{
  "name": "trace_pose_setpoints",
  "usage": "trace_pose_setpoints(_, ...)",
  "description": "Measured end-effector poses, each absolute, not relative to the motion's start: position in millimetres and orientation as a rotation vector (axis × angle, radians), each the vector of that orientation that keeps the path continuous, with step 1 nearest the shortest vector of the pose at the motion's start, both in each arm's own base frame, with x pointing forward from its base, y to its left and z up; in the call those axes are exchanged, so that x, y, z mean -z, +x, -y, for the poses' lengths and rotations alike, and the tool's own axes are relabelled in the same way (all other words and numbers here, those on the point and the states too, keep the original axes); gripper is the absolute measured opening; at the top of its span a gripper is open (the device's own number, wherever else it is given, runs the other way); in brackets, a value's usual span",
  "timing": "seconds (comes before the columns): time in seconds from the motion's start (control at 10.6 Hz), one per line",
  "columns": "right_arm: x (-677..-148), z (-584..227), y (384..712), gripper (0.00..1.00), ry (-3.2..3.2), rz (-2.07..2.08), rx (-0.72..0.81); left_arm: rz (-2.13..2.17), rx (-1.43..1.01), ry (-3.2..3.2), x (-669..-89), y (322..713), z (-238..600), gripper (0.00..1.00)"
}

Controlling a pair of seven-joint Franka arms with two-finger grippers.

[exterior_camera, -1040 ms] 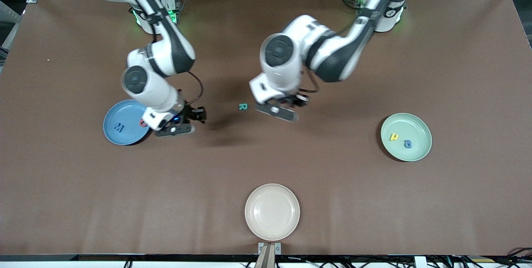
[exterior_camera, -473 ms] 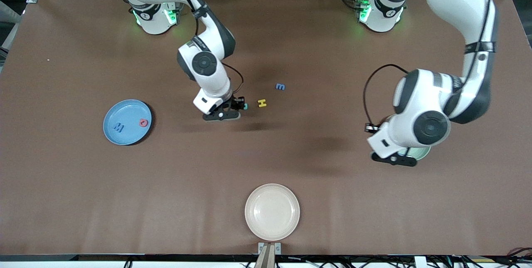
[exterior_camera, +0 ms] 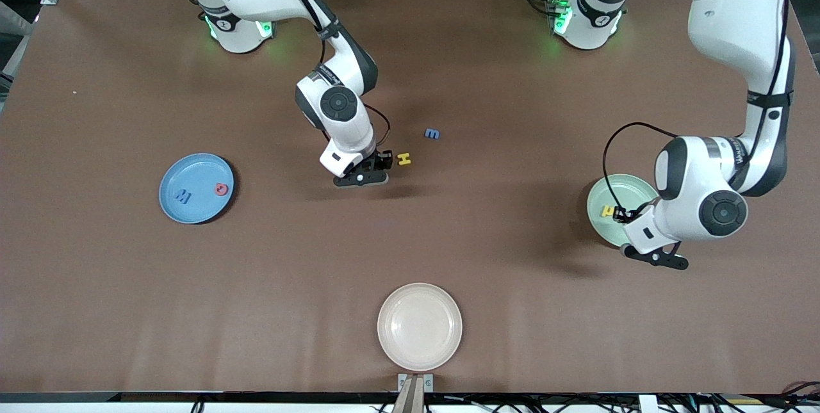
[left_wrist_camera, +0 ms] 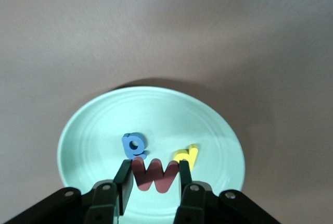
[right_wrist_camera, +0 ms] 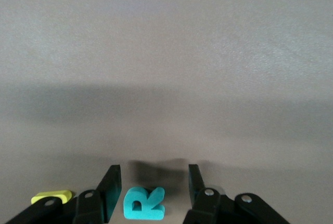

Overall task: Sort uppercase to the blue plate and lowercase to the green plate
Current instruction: 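Carry the pink w to the green plate and open the left gripper, then grasp the teal R with the right gripper while the left gripper returns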

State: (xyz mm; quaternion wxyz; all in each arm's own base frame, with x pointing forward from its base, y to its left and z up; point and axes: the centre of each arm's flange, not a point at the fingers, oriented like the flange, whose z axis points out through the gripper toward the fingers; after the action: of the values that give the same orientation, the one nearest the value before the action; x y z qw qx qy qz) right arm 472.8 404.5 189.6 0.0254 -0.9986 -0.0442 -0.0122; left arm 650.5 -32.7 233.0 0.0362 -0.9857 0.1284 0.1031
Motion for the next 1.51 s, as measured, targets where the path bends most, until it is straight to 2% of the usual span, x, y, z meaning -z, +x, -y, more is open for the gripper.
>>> trace_pose_setpoints(0.19,-188.9,-408.6,469.3,0.61,-3.087,0.150,0.037,-0.387,-0.310,-3.024,-217.9,643.9,27.7,0.40)
trace_pose_setpoints(0.47,-183.0,-414.4,461.3,0.61,-3.093,0.174,0.021,-0.415,-0.274,-3.020,-232.8,645.6,40.4,0.74)
trace_pose_setpoints(0.66,-176.0,-415.6,455.8,0.60,-3.101,0.186,0.003,-0.472,-0.273,-3.009,-258.9,640.2,78.6,1.00)
trace_pose_setpoints(0.95,-176.2,-416.2,455.0,0.59,-3.103,0.190,0.000,-0.439,-0.273,-3.009,-298.6,606.5,180.3,1.00)
trace_pose_setpoints(1.23,-176.6,-415.4,455.1,0.55,-3.108,0.199,-0.003,-0.404,-0.305,-3.019,-290.4,540.7,306.8,1.00)
trace_pose_setpoints(1.32,-177.7,-414.8,455.5,0.42,-3.110,0.199,-0.005,-0.405,-0.313,-3.029,-284.0,519.1,335.4,1.00)
trace_pose_setpoints(1.51,-178.4,-414.8,455.3,0.37,-3.111,0.200,-0.007,-0.415,-0.267,-3.075,-264.2,482.0,373.7,1.00)
